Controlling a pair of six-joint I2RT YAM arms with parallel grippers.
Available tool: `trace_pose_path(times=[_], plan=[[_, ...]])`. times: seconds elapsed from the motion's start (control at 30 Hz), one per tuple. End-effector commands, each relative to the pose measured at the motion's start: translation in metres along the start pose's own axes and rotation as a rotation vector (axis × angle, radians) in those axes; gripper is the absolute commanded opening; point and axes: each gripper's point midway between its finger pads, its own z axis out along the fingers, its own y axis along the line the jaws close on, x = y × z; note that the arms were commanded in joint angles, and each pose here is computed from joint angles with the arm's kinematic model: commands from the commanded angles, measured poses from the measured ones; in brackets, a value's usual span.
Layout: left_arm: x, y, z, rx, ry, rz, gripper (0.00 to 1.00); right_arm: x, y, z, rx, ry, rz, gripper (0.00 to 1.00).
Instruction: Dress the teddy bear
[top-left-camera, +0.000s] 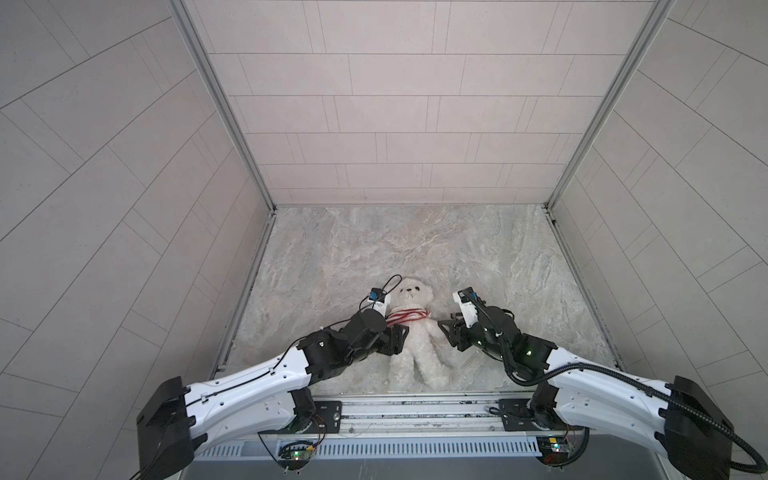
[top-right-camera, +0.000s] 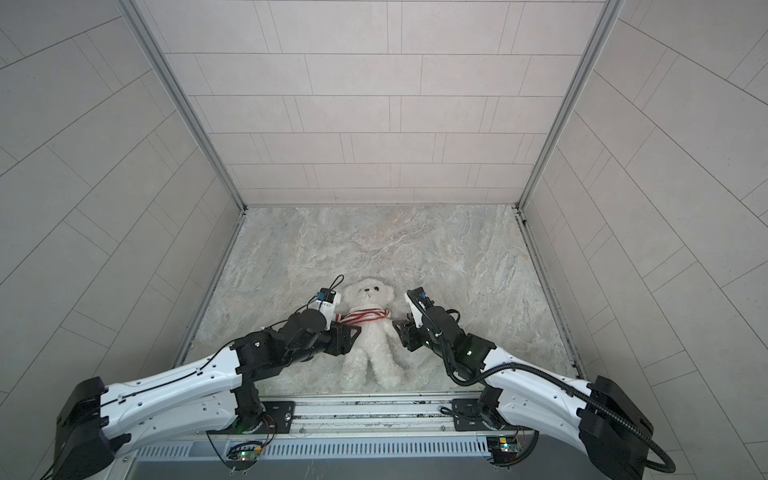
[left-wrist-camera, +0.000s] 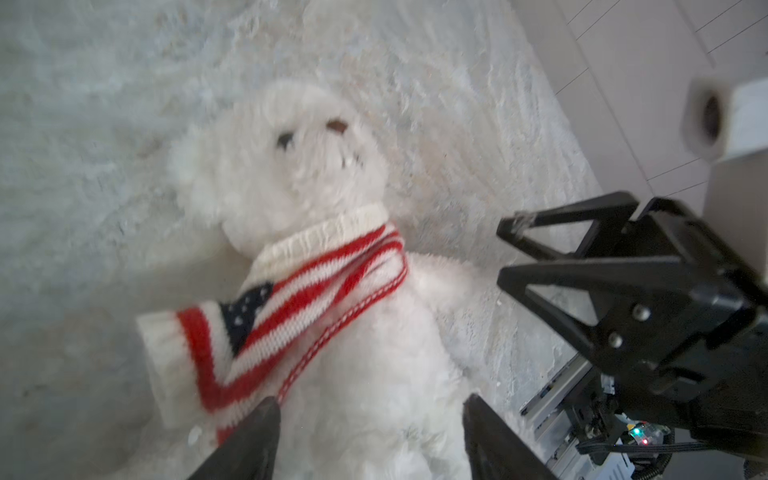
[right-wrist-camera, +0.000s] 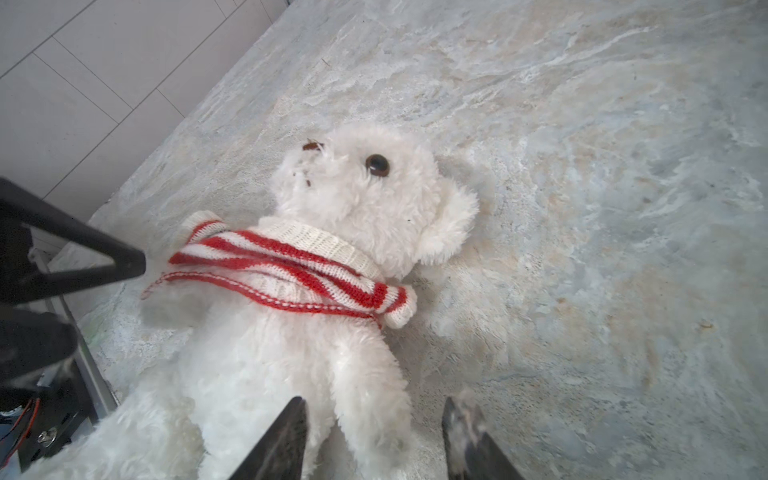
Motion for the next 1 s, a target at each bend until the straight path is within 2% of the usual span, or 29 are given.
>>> trace_pose_path(times=[0.0, 0.13, 0.23, 0.37, 0.43, 0.5, 0.77, 0.97], plan=[[0.008, 0.008, 0.002, -0.046, -0.003, -0.084, 0.74, 0.009, 0.008, 0.01, -0.053, 0.037, 0.02, 0.56], [0.019, 0.001, 0.012, -0.007, 0.028, -0.107, 0.74, 0.022, 0.007, 0.023, -0.071, 0.061, 0.044, 0.56], [0.024, 0.001, 0.021, 0.002, 0.036, -0.123, 0.69, 0.03, 0.012, 0.032, -0.096, 0.095, 0.069, 0.54], [0.016, 0.006, 0.027, -0.038, 0.018, -0.087, 0.65, 0.039, 0.026, 0.039, -0.129, 0.121, 0.061, 0.29], [0.011, 0.009, 0.029, -0.036, 0.017, -0.081, 0.62, 0.04, 0.041, 0.041, -0.162, 0.116, 0.039, 0.21], [0.004, 0.014, 0.031, -0.026, 0.01, -0.085, 0.6, 0.04, 0.059, 0.041, -0.193, 0.109, 0.008, 0.18], [-0.019, 0.05, 0.031, -0.106, 0.001, -0.024, 0.61, 0.038, 0.108, 0.041, -0.306, 0.093, -0.01, 0.19], [-0.033, 0.055, 0.005, -0.174, -0.015, 0.05, 0.66, 0.038, 0.089, 0.02, -0.261, 0.047, 0.015, 0.45]])
